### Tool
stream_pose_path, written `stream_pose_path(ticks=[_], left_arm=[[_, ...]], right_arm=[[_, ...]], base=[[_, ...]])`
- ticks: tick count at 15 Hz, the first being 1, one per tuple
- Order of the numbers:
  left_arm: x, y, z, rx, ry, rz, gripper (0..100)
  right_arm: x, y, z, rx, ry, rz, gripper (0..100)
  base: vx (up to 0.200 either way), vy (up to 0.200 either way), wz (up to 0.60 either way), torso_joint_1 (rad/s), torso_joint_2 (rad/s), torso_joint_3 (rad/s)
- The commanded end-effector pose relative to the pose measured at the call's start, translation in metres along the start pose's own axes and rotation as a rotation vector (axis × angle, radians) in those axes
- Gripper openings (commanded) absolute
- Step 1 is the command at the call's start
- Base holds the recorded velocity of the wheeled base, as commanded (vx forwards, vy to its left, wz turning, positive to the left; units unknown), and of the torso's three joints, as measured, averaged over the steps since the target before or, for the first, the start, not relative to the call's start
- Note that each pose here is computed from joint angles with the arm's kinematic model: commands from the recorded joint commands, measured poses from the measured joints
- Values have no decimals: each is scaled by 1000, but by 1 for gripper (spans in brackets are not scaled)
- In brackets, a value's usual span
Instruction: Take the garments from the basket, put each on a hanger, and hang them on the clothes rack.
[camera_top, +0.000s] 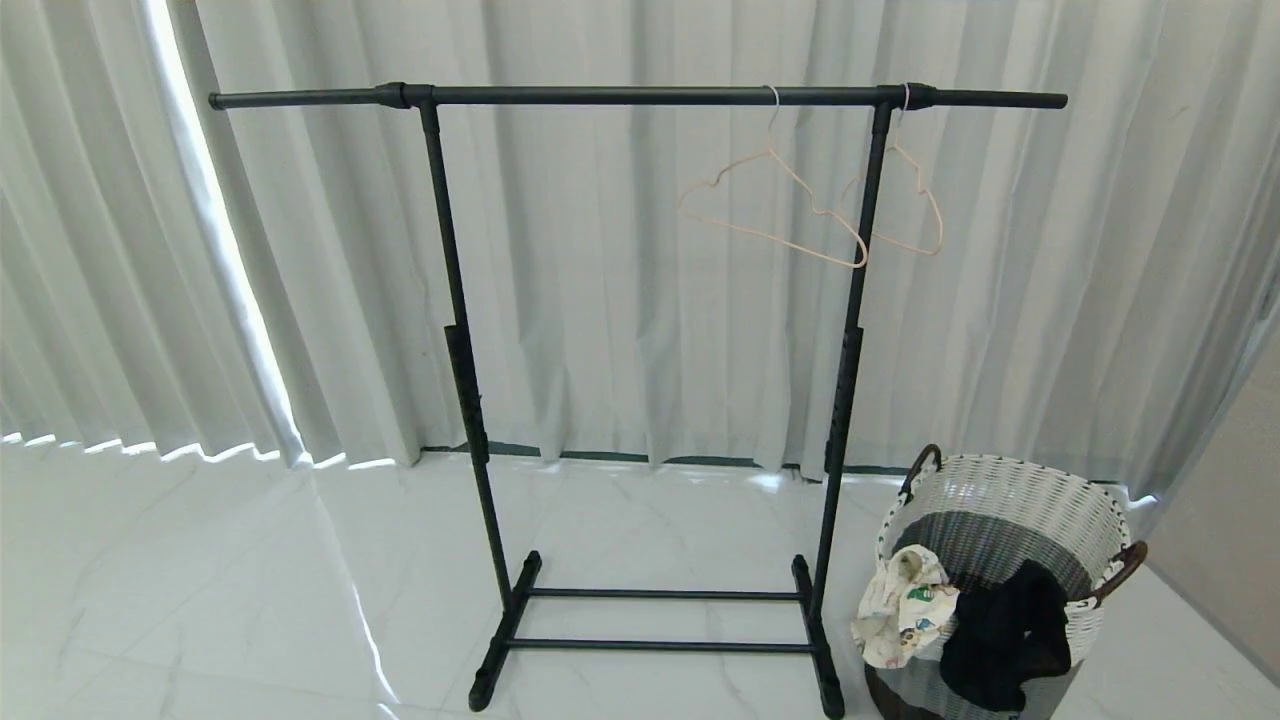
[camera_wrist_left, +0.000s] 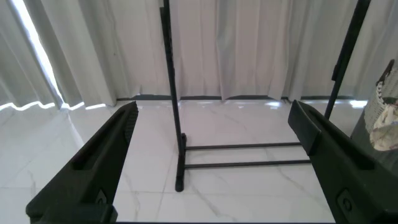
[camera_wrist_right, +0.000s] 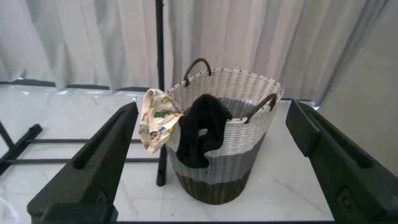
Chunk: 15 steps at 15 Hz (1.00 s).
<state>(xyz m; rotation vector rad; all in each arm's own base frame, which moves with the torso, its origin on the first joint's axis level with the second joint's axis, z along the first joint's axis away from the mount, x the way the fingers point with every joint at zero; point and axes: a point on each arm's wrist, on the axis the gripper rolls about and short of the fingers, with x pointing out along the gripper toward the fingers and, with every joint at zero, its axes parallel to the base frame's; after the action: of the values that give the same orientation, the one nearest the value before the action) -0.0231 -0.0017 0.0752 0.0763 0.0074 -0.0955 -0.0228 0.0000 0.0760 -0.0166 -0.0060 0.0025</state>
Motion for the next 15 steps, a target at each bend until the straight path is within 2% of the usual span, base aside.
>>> stream_pose_path(ticks=[1, 10, 15], left_arm=[[0, 0, 0, 0, 1, 0, 100], [0, 0, 0, 4, 1, 0, 100], [0, 0, 0, 1, 1, 0, 100]], right_arm=[[0, 0, 0, 0, 0, 1, 100], [0, 0, 0, 0, 0, 1, 100], [0, 0, 0, 0, 0, 1, 100]], base=[[200, 0, 0, 2, 2, 2], [200, 0, 0, 4, 2, 4], [0, 0, 0, 0, 0, 0]])
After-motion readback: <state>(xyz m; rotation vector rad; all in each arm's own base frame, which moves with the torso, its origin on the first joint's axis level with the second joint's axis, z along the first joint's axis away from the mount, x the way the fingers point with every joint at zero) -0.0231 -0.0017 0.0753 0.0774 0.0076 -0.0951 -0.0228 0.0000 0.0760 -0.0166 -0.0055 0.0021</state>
